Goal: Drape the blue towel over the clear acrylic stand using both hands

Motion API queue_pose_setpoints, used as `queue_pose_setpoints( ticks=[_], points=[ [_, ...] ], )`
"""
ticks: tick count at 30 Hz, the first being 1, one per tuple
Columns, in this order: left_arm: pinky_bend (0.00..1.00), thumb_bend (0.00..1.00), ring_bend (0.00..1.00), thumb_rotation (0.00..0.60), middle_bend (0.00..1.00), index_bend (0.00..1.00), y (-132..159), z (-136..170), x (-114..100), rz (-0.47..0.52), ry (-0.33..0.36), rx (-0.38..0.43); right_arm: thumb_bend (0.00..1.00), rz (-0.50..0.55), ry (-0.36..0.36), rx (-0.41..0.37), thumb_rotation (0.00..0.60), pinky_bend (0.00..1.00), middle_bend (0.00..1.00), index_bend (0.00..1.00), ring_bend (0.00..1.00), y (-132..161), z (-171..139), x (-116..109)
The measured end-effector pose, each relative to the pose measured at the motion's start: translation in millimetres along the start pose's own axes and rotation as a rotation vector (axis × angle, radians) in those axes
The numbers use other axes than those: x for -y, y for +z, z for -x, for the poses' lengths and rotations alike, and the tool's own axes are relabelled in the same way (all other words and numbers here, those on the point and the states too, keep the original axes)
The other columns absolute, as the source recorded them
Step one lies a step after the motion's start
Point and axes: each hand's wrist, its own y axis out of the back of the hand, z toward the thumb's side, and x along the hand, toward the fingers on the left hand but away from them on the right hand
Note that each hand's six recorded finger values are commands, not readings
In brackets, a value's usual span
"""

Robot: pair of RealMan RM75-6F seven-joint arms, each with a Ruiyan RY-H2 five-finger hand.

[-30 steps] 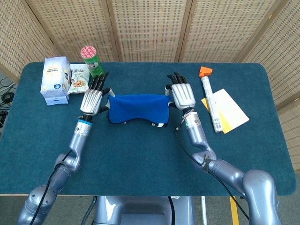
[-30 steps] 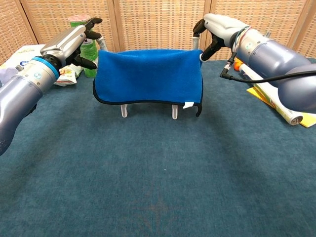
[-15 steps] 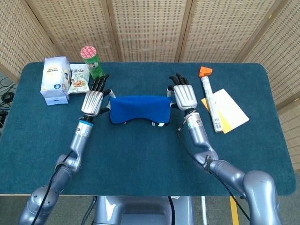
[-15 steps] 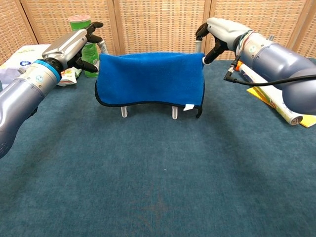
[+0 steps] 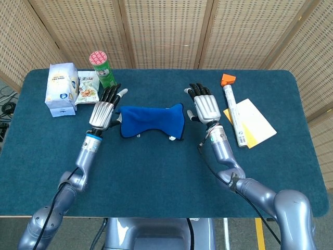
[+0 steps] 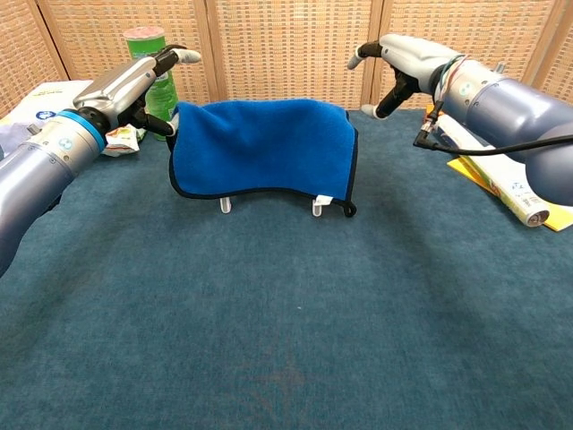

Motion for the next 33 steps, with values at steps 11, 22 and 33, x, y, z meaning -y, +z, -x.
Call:
queue_pose_setpoints(
  ticks=[11, 22, 33],
  points=[
    [0.00, 0.26, 0.00, 0.600, 0.00, 0.00, -9, 0, -4, -0.019, 0.000, -0.022, 0.16, -0.016, -0.001, 0.010, 0.600, 0.13, 0.07, 0.13, 0.00, -2, -3, -2],
    [0.00, 0.21, 0.00, 0.600, 0.00, 0.00, -22, 1, -12, -0.053, 0.002, -0.046, 0.16, -0.028, -0.007, 0.027, 0.600, 0.13, 0.05, 0.12, 0.00, -4, -6, -5],
    [0.00, 0.21, 0.00, 0.600, 0.00, 0.00, -42, 11, -31, -0.090, 0.037, -0.058, 0.05, -0.070, -0.024, 0.026, 0.600, 0.13, 0.02, 0.11, 0.00, -15, -19, -15]
  ],
)
